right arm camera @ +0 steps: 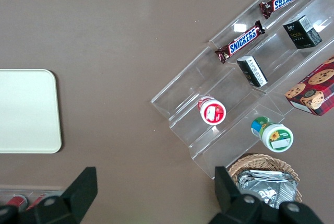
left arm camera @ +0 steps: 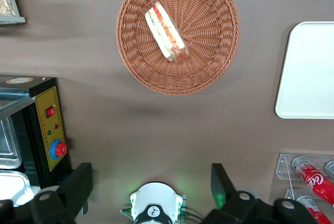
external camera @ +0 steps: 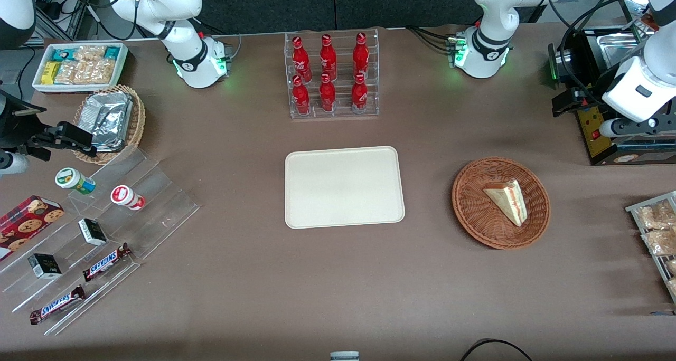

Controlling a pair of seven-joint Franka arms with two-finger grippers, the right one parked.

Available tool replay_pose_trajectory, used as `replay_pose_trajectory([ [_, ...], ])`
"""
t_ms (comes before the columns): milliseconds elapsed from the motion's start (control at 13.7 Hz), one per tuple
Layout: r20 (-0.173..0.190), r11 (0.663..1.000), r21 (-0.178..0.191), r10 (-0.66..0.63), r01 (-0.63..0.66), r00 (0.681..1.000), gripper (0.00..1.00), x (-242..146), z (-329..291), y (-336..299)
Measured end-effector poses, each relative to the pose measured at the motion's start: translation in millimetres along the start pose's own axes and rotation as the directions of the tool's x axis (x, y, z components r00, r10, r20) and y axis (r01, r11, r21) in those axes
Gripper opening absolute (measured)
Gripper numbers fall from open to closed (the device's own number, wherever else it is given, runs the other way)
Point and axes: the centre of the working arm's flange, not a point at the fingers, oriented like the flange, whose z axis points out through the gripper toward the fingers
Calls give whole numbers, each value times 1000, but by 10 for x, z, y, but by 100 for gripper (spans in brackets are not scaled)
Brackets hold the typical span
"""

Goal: Place sandwich from basket to tray
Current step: 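Move the left gripper down over the wrapped sandwich in the wicker basket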

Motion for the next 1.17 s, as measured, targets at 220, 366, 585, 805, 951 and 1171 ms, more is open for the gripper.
replay_pose_trajectory([
  [220, -2, 1000, 0, 1, -1, 1000, 100, -1, -7, 4],
  [366, 0, 1000, 0, 1, -1, 1000, 100, 8, 11, 5],
  [585, 49, 1000, 4, -18, 18, 999, 100, 117, 404, -90],
  [805, 48, 999, 13, -32, 31, 998, 100, 322, 957, -165],
  [951, 20, 999, 29, -44, 44, 999, 100, 438, 1248, -163],
  [1171, -20, 987, 23, -156, 157, 988, 100, 600, 1711, -122],
])
